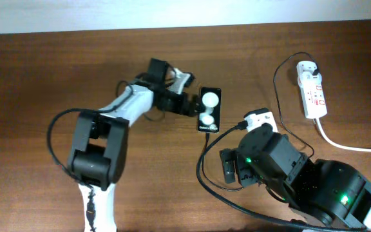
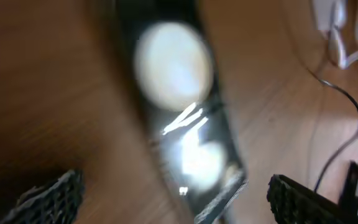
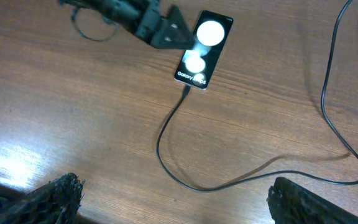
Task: Plug charger to phone and switch on socket
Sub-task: 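Lower the charging phone onto the table with the left gripper and release, then move the right gripper to the power strip's red switch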
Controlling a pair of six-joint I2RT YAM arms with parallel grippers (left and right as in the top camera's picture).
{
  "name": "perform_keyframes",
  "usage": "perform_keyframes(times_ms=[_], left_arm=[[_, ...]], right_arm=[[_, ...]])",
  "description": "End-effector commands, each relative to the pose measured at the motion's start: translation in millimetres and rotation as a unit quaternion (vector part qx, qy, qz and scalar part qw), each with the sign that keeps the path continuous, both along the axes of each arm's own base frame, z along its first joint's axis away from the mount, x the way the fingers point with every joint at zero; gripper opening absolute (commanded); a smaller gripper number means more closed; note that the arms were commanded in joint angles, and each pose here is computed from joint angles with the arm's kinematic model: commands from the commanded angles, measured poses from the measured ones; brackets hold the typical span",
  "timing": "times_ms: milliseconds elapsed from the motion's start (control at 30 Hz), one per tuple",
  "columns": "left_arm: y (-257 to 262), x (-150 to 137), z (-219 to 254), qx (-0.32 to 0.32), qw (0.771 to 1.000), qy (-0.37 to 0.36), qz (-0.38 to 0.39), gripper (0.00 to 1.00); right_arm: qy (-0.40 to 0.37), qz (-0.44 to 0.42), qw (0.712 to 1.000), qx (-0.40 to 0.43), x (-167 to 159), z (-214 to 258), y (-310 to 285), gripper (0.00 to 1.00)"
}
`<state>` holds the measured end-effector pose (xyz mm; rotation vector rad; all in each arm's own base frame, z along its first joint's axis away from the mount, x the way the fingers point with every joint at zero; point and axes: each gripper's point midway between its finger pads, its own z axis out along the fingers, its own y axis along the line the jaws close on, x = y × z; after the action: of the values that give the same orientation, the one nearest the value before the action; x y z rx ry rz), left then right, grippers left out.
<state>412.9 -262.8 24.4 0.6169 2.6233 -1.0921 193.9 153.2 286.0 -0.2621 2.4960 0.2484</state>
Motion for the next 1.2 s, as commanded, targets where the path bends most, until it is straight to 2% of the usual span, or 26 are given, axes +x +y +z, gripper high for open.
perform_keyframes(times_ms=[0,100,167,233,367,400,467,500,533,600,667,833,933,1000,1033,1100,1167], left_arm=[[124.5,6.8,-25.8,0.164,0.977,0.041,0.128,0.99],[184.2,-1.0,65.6,0.211,0.961,-0.019,0.179,0.99],[195.7,-15.3,121.4,0.207,0.957,-0.065,0.192,0.99],[204.6,-44.0,178.8,0.212,0.948,-0.116,0.207,0.99],[213.8,-109.7,250.3,0.209,0.933,-0.183,0.230,0.99],[228.1,-135.9,268.0,0.235,0.916,-0.207,0.252,0.99],[245.1,-169.5,278.2,0.270,0.897,-0.218,0.273,0.99],[248.2,-188.4,279.4,0.276,0.896,-0.215,0.275,0.99],[249.1,-209.8,281.0,0.276,0.896,-0.213,0.274,0.99],[249.5,-232.4,283.6,0.273,0.896,-0.218,0.275,0.99],[250.1,-254.0,281.9,0.273,0.897,-0.214,0.274,0.99],[250.7,-285.3,304.4,0.243,0.877,-0.291,0.296,0.99],[251.8,-310.3,317.1,0.222,0.857,-0.344,0.312,0.99],[252.3,-322.4,322.8,0.210,0.847,-0.370,0.319,0.99],[252.5,-325.9,324.1,0.207,0.844,-0.377,0.321,0.99],[251.8,-328.8,325.6,0.203,0.842,-0.385,0.319,0.99],[246.8,-329.8,325.8,0.191,0.851,-0.391,0.294,0.99]], right_arm=[[-0.013,-0.085,0.996,0.003,7.3,3.2,-19.1,0.99],[-0.028,-0.171,0.985,0.014,16.6,6.6,-38.1,0.99],[-0.023,-0.211,0.977,0.004,23.5,3.8,-57.4,0.99],[0.001,-0.270,0.962,-0.025,28.0,-6.6,-88.7,0.99],[0.038,-0.370,0.927,-0.054,33.9,-20.0,-137.7,0.99],[0.046,-0.395,0.916,-0.059,36.9,-23.4,-149.5,1.00],[0.056,-0.420,0.904,-0.065,39.8,-27.8,-161.4,0.77],[0.062,-0.431,0.898,-0.069,41.7,-31.0,-166.8,0.61],[0.069,-0.438,0.893,-0.074,43.8,-34.5,-170.3,0.50],[0.080,-0.446,0.888,-0.081,47.3,-40.0,-173.8,0.32],[0.093,-0.455,0.882,-0.085,51.9,-46.9,-177.4,0.04],[0.115,-0.521,0.843,-0.074,76.6,-67.5,-224.1,0.04],[0.152,-0.514,0.844,-0.021,106.9,-97.8,-252.6,0.04],[0.176,-0.530,0.829,0.032,123.4,-123.5,-271.6,0.04],[0.184,-0.518,0.833,0.057,135.6,-136.5,-275.5,0.04],[0.189,-0.509,0.836,0.077,156.4,-156.1,-286.1,0.04],[0.189,-0.502,0.840,0.078,184.7,-162.5,-299.7,0.04]])
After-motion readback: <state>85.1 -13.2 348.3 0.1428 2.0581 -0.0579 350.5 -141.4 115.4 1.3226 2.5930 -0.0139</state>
